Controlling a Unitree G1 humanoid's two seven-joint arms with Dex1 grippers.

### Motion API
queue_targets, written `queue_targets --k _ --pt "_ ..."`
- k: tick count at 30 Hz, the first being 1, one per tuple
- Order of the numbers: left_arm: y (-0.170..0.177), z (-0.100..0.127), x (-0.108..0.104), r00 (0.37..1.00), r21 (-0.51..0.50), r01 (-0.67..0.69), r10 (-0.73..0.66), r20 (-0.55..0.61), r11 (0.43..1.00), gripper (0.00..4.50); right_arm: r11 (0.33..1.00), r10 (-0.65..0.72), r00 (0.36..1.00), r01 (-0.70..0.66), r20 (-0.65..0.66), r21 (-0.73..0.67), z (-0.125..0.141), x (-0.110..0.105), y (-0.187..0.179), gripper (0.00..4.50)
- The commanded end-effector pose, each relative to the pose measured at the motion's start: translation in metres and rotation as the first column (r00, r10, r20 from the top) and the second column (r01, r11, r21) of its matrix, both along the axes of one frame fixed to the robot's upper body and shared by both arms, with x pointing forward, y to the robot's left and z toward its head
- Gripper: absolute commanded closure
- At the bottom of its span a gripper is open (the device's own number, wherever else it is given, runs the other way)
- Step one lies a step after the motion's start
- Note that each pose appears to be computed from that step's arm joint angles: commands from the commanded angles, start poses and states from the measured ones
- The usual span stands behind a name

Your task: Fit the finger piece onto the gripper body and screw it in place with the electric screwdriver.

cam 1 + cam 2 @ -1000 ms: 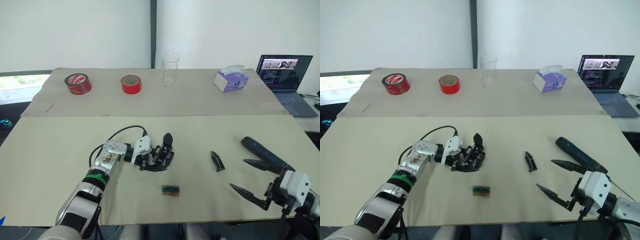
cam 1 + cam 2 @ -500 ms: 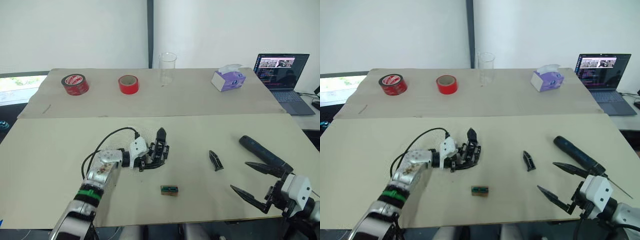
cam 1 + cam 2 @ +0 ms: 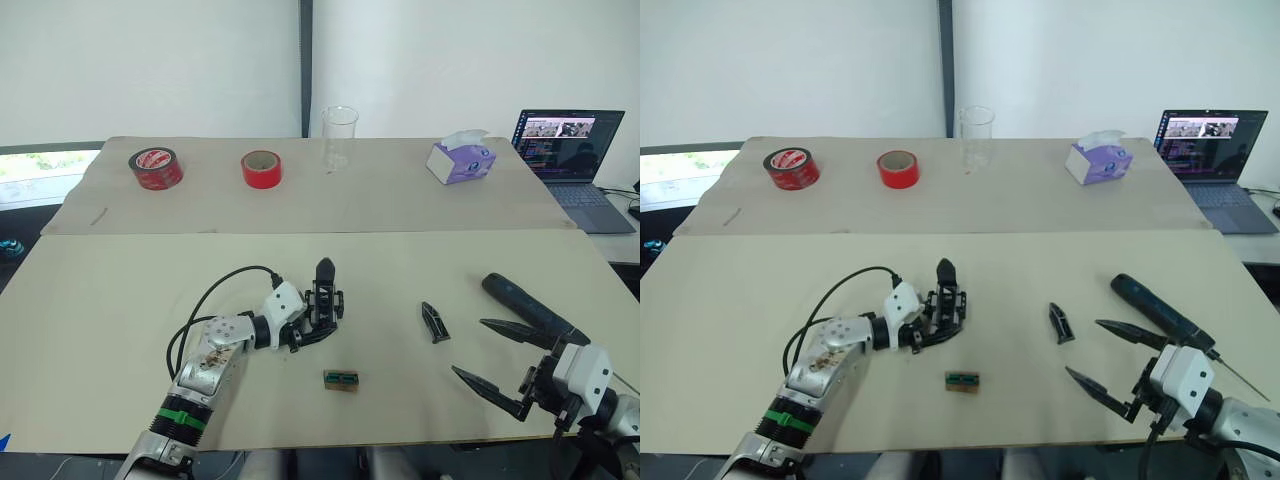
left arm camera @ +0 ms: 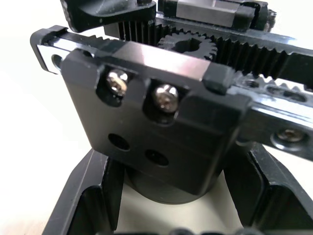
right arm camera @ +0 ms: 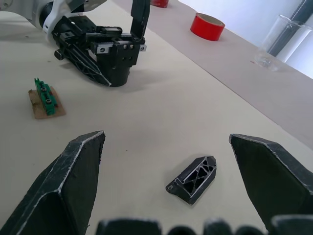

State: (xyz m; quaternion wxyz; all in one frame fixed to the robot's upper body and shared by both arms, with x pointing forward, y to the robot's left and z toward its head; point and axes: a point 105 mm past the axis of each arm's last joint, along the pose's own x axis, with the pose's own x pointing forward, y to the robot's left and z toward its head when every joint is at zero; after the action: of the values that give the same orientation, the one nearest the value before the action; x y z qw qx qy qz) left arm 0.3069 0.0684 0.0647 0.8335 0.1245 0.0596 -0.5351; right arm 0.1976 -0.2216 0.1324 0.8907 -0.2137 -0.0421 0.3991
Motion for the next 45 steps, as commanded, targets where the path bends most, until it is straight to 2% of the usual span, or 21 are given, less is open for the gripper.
queue_targets --k 1,8,12,13,19,20,21,24,27,28,31,34,38,43,45 --pt "-0.008 0.005 0.000 0.999 -0.016 0.040 -0.040 0.023 0.999 2.16 1.000 0.018 0.999 -0.018 0.027 -0.006 0.007 0.000 0.002 0.00" --pt "-0.005 0.000 0.003 0.998 -0.021 0.050 -0.050 -0.029 0.999 2.16 1.000 0.014 0.999 -0.013 0.029 -0.007 0.007 0.001 0.000 0.00" --pt "0.002 0.001 0.006 0.999 -0.010 0.050 -0.050 -0.013 0.999 0.29 1.000 0.002 1.000 -0.002 0.028 -0.005 0.006 -0.001 -0.004 0.00" --pt "0.005 0.001 0.006 0.999 -0.007 0.048 -0.048 -0.004 0.999 0.03 1.000 -0.001 1.000 0.002 0.027 -0.004 0.006 -0.002 -0.004 0.00" --pt "0.054 -0.001 -0.010 0.997 0.009 0.068 -0.067 -0.030 0.998 0.03 0.996 -0.085 0.996 0.085 0.016 0.018 0.004 -0.021 -0.009 0.00" --pt "0.067 0.001 -0.016 0.996 -0.013 0.083 -0.084 -0.032 0.996 0.03 0.993 -0.118 0.993 0.117 0.011 0.027 0.003 -0.026 -0.011 0.00" --pt "0.075 0.008 -0.023 0.993 -0.055 0.109 -0.110 -0.029 0.993 0.03 0.989 -0.142 0.990 0.142 0.008 0.030 0.002 -0.030 -0.011 0.00" --pt "0.098 0.017 -0.022 0.997 -0.114 0.034 -0.042 -0.065 0.993 0.03 0.977 -0.211 0.978 0.211 -0.010 0.021 -0.003 -0.038 -0.015 0.00" --pt "0.097 0.044 -0.033 0.994 -0.152 0.090 -0.098 -0.043 0.984 0.03 0.910 -0.414 0.902 0.412 -0.126 -0.046 -0.014 -0.034 -0.032 0.00" --pt "0.095 0.054 -0.038 0.991 -0.164 0.121 -0.128 -0.030 0.979 0.03 0.894 -0.447 0.882 0.441 -0.148 -0.076 -0.017 -0.033 -0.034 0.00" --pt "0.086 0.077 -0.047 0.982 -0.182 0.185 -0.191 -0.014 0.966 0.03 0.911 -0.413 0.898 0.407 -0.154 -0.068 -0.009 -0.025 -0.020 0.00" --pt "0.075 0.102 -0.049 0.970 -0.184 0.245 -0.242 0.038 0.952 0.03 0.904 -0.427 0.861 0.417 -0.277 -0.096 -0.013 -0.012 -0.013 0.00" --pt "0.060 0.123 -0.047 0.959 -0.191 0.281 -0.264 0.105 0.941 0.03 0.869 -0.490 0.747 0.460 -0.448 -0.183 -0.019 0.014 -0.010 0.00" --pt "0.049 0.125 -0.050 0.955 -0.195 0.289 -0.269 0.124 0.937 0.03 0.810 -0.572 0.599 0.522 -0.560 -0.270 -0.020 0.043 -0.011 0.00" --pt "0.047 0.121 -0.054 0.956 -0.193 0.287 -0.269 0.118 0.938 0.03 0.805 -0.579 0.573 0.516 -0.580 -0.294 -0.021 0.048 -0.007 0.00"
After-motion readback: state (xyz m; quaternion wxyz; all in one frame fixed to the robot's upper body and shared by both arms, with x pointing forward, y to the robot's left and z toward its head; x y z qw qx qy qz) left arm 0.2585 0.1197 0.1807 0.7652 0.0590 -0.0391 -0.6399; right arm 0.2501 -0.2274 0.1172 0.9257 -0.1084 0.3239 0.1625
